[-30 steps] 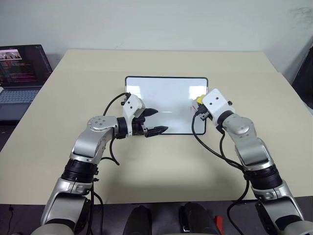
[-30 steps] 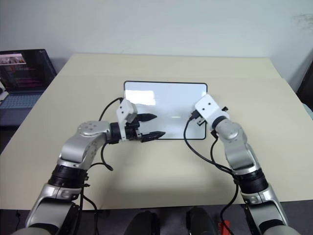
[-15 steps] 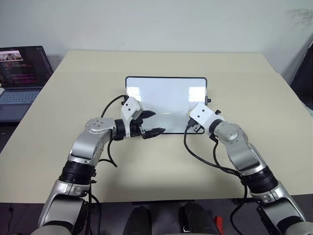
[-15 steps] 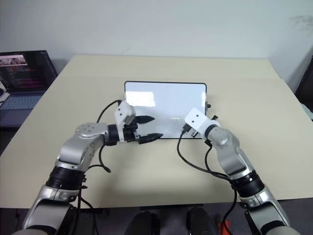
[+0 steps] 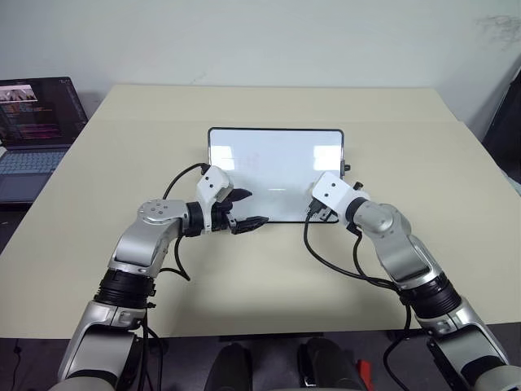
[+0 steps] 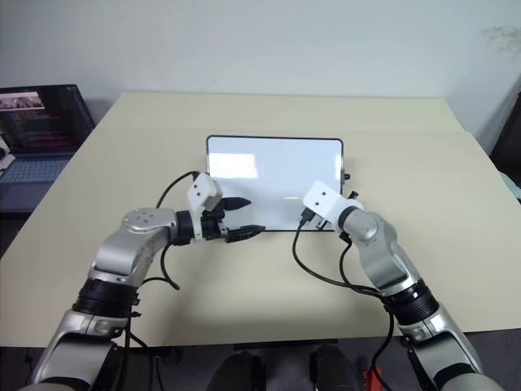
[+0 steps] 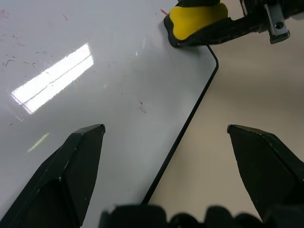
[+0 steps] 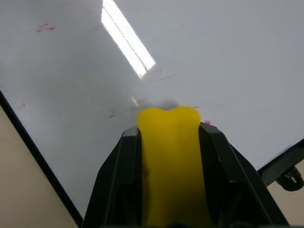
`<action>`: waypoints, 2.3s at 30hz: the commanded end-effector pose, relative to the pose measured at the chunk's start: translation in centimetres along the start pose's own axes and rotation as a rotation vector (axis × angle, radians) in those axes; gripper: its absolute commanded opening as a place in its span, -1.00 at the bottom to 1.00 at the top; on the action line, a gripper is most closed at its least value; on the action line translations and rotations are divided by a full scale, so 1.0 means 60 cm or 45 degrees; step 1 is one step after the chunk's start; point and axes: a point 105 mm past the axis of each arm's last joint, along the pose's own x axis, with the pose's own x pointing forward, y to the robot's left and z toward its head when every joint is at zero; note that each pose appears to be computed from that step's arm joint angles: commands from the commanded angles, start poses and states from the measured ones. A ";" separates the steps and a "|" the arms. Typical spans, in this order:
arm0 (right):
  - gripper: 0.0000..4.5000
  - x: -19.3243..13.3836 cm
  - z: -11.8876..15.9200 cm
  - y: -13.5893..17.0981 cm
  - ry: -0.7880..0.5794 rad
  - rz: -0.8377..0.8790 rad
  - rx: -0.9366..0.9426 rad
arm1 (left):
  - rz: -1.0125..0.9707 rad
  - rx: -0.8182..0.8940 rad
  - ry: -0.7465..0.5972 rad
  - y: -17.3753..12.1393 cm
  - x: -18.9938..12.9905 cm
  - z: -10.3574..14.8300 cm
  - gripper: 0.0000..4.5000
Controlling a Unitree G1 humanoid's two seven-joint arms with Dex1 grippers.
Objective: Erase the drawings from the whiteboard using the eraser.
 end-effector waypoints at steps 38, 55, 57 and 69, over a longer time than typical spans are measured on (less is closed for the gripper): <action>-0.45 -0.003 -0.039 -0.018 0.124 -0.019 -0.097 | -0.033 0.060 -0.049 -0.013 -0.001 0.022 1.00; -0.45 0.037 0.078 -0.022 -0.146 -0.073 -0.104 | -0.039 0.057 -0.054 -0.015 0.003 0.022 1.00; -0.45 0.042 0.089 -0.010 -0.171 -0.047 -0.113 | -0.037 0.056 -0.055 -0.016 0.002 0.022 1.00; -0.45 0.070 0.170 0.007 -0.329 -0.012 -0.216 | -0.001 0.042 -0.046 -0.012 -0.003 0.015 1.00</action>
